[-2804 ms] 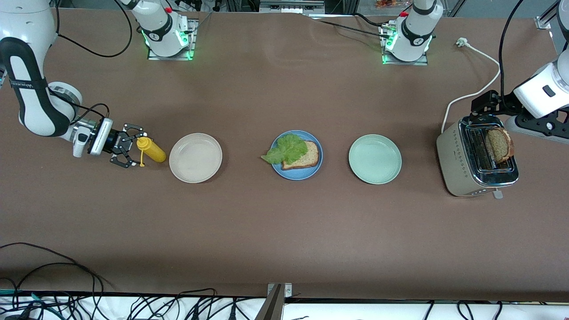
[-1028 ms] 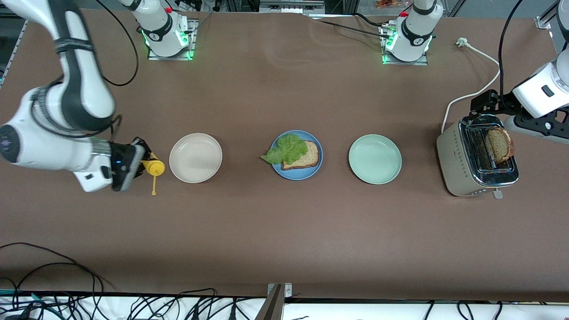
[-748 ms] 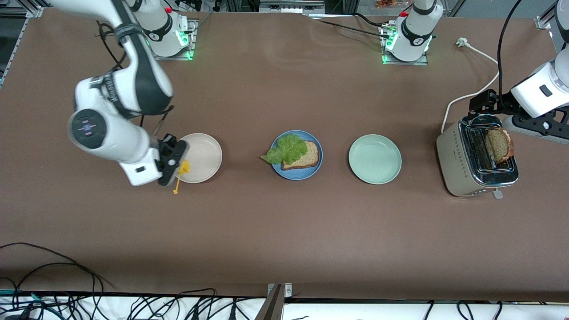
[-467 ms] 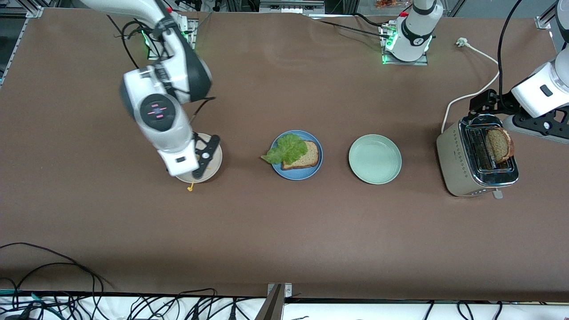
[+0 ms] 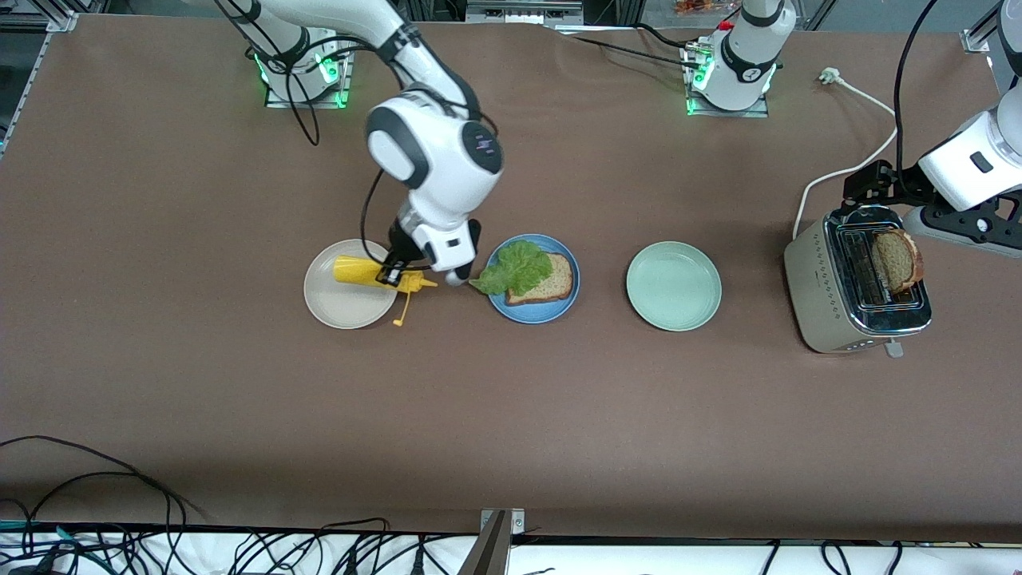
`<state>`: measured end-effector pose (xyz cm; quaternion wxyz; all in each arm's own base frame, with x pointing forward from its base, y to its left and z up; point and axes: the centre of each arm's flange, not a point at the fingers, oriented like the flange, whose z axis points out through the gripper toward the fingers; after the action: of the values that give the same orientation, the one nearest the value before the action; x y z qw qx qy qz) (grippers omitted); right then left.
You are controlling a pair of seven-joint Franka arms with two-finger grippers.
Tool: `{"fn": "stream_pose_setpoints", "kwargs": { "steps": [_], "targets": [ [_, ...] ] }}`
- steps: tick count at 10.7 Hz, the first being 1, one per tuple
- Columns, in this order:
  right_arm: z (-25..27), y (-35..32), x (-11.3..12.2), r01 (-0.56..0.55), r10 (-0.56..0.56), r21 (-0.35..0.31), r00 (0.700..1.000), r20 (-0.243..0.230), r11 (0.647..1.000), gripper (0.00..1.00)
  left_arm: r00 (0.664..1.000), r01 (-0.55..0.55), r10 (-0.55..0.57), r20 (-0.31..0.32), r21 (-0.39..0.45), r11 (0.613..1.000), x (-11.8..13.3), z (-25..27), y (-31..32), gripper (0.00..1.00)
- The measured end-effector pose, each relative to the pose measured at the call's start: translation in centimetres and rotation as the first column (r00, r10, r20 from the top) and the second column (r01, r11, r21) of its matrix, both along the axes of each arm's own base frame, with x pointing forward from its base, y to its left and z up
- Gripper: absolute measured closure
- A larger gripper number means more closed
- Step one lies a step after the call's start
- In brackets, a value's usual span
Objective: Make sandwich in blue plate with both arms
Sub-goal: 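Tilt the mustard bottle over the lettuce with the right gripper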
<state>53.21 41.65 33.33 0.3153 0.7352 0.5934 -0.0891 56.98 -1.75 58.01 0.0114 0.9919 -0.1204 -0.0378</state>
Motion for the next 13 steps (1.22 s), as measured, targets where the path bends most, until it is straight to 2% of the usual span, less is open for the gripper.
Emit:
{"fn": "stream_pose_setpoints", "kwargs": {
  "steps": [1, 3, 5, 6, 8, 13],
  "targets": [
    [-0.8, 1.9, -1.1, -0.033, 0.035, -0.082, 0.999, 0.028, 0.996, 0.85, 1.000, 0.000, 0.000, 0.000, 0.000, 1.000, 0.0, 0.0, 0.0, 0.00],
    [-2.7, 6.4, -3.3, -0.102, 0.123, -0.235, 0.990, 0.075, 0.967, 0.85, 1.000, 0.001, -0.001, 0.001, 0.000, 1.000, 0.0, 0.1, 0.0, 0.00],
    [-5.8, 10.0, -5.8, -0.168, 0.209, -0.326, 0.973, 0.096, 0.930, 0.85, 1.000, 0.001, -0.001, 0.001, 0.000, 1.000, 0.0, 0.1, -0.1, 0.00],
    [-7.0, 10.8, -6.6, -0.189, 0.237, -0.352, 0.967, 0.099, 0.917, 0.85, 1.000, 0.001, -0.001, 0.001, 0.000, 1.000, 0.0, 0.1, -0.1, 0.00],
    [-7.9, 11.2, -6.7, -0.209, 0.269, -0.388, 0.957, 0.108, 0.898, 0.84, 1.000, 0.001, -0.001, 0.001, 0.000, 1.000, 0.0, 0.1, -0.1, 0.00],
    [-10.0, 11.9, -7.6, -0.251, 0.323, -0.438, 0.941, 0.097, 0.863, 0.84, 1.000, 0.001, -0.001, 0.002, 0.000, 1.000, 0.0, 0.1, -0.1, 0.00]
  ]
}}
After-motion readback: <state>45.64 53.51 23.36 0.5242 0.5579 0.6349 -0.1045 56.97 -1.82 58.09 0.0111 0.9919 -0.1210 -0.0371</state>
